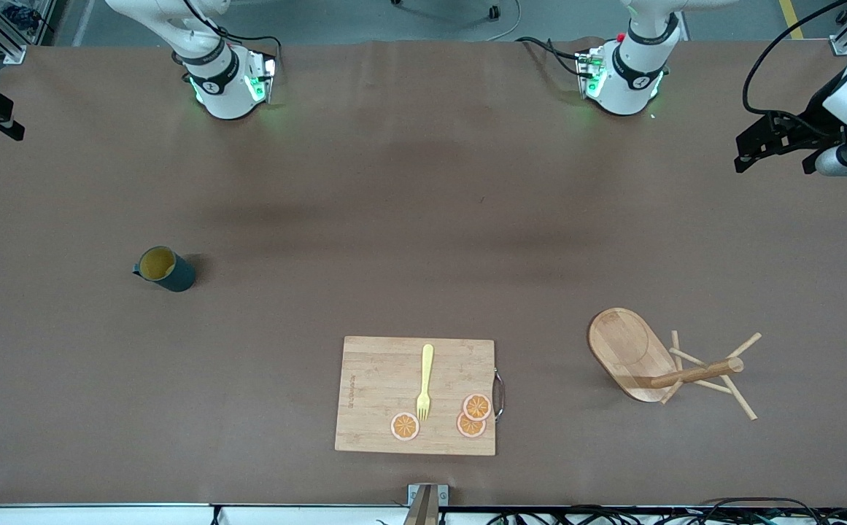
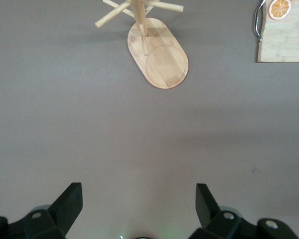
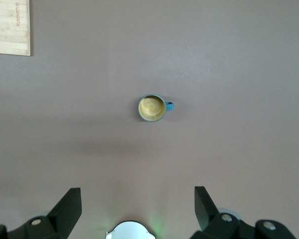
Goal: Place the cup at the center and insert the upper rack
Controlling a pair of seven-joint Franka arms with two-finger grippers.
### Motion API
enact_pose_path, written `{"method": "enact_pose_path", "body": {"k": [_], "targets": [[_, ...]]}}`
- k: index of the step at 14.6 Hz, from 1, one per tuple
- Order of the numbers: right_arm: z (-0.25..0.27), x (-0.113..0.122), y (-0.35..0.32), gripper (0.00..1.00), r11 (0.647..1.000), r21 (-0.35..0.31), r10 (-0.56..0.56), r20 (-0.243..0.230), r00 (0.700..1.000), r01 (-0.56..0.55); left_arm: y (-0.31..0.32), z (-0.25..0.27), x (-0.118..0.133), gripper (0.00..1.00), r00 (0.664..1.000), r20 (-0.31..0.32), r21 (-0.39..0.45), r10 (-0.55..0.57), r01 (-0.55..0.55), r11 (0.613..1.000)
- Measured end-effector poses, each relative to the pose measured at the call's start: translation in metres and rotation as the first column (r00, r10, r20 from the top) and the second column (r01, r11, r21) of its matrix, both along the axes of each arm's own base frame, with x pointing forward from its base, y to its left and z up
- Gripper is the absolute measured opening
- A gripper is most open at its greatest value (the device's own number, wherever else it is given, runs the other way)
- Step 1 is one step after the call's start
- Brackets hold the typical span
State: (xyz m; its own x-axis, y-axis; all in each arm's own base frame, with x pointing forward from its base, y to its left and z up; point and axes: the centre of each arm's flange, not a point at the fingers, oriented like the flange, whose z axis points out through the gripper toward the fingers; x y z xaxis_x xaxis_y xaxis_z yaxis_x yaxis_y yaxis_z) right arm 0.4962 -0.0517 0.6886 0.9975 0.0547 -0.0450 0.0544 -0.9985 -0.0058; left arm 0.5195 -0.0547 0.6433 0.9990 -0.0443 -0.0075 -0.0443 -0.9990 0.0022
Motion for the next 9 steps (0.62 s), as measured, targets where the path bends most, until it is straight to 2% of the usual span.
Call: {"method": "enact_pose_path", "body": {"k": [4,9], "targets": [[-0.001,0.003,0.001,1.0,1.0,0.0,0.011,-0.004,1.0,-0.011,0.0,0.0,-0.002,1.0,1.0,-0.013,0.001,0.0,0.0,1.0],[-0.001,0.003,0.0,1.0,1.0,0.001,0.03,-0.002,1.0,-0.03,-0.002,0.009,-0.002,1.0,1.0,0.006,-0.001,0.013,-0.013,1.0]]}}
